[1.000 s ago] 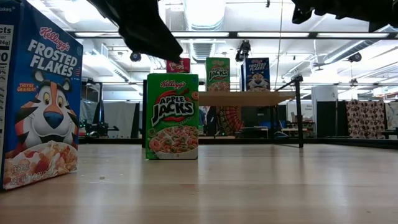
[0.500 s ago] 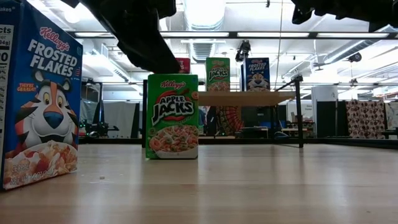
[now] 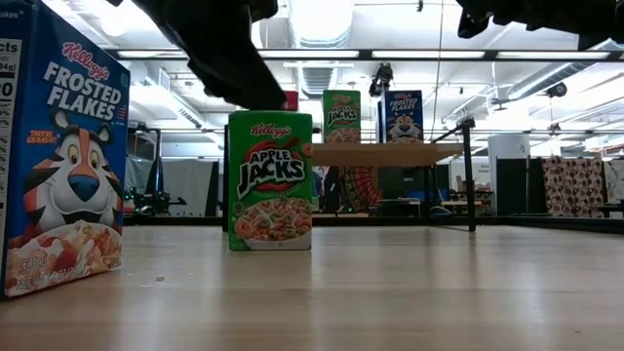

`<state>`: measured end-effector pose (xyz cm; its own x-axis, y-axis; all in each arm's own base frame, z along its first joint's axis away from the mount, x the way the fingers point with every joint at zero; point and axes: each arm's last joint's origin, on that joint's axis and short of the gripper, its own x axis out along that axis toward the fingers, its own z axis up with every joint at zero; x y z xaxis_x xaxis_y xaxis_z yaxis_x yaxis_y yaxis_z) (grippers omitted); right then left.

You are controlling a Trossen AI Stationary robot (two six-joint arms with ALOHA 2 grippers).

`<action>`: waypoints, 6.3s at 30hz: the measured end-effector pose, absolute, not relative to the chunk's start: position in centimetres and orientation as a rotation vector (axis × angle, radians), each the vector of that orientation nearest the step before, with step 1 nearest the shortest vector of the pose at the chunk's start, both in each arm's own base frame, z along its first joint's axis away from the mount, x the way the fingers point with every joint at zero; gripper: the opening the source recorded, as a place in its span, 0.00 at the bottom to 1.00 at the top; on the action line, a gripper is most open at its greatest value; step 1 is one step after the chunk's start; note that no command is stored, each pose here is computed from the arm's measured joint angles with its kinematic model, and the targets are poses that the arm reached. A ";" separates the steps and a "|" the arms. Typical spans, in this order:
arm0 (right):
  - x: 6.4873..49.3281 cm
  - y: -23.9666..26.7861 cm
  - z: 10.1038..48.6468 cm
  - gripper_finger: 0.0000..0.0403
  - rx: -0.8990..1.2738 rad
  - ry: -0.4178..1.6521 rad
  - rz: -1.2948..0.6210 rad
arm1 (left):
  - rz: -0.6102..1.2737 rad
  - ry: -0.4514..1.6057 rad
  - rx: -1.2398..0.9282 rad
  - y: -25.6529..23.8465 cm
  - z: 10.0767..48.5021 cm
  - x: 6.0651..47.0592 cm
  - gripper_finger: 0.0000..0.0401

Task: Stack cereal on shelf
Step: Put the green cereal box on the shelf

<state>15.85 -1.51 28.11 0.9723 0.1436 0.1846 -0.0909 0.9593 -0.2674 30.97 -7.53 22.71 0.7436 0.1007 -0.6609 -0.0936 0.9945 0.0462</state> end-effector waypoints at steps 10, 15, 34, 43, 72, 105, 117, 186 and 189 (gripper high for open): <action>15.9 -1.5 28.1 0.02 -0.260 -0.200 0.120 | 0.057 0.764 0.010 -7.7 22.1 31.2 0.81; 15.9 -1.5 28.0 0.02 -0.260 -0.198 0.119 | 0.086 0.776 0.040 -7.6 21.7 31.3 0.81; 15.9 -1.6 28.0 0.02 -0.260 -0.197 0.116 | 0.090 0.799 0.043 -7.6 21.3 31.3 0.59; 15.9 -1.6 28.0 0.02 -0.260 -0.197 0.116 | 0.091 0.799 0.043 -7.6 21.3 31.3 0.48; 15.9 -1.6 28.0 0.02 -0.255 -0.190 0.118 | -0.015 0.714 0.355 -5.8 31.7 33.8 0.41; 15.9 -1.6 27.8 0.02 -0.255 -0.172 0.120 | 0.170 0.598 0.372 11.7 34.7 35.8 0.41; 15.9 -1.6 27.8 0.02 -0.255 -0.172 0.120 | 0.176 0.596 0.354 11.8 34.4 36.0 0.41; 15.9 -1.6 27.8 0.02 -0.274 -0.173 0.118 | 0.287 0.886 0.355 12.8 33.7 36.0 0.14; 15.9 -1.6 27.8 0.02 -0.274 -0.173 0.118 | 0.290 0.883 0.356 13.0 33.3 36.4 0.11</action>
<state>15.91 -1.56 27.81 0.9783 0.1387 0.1538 -0.0918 0.9560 -0.2787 36.40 13.00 33.29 0.6027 0.3889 -0.6968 -0.1000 0.9031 0.4176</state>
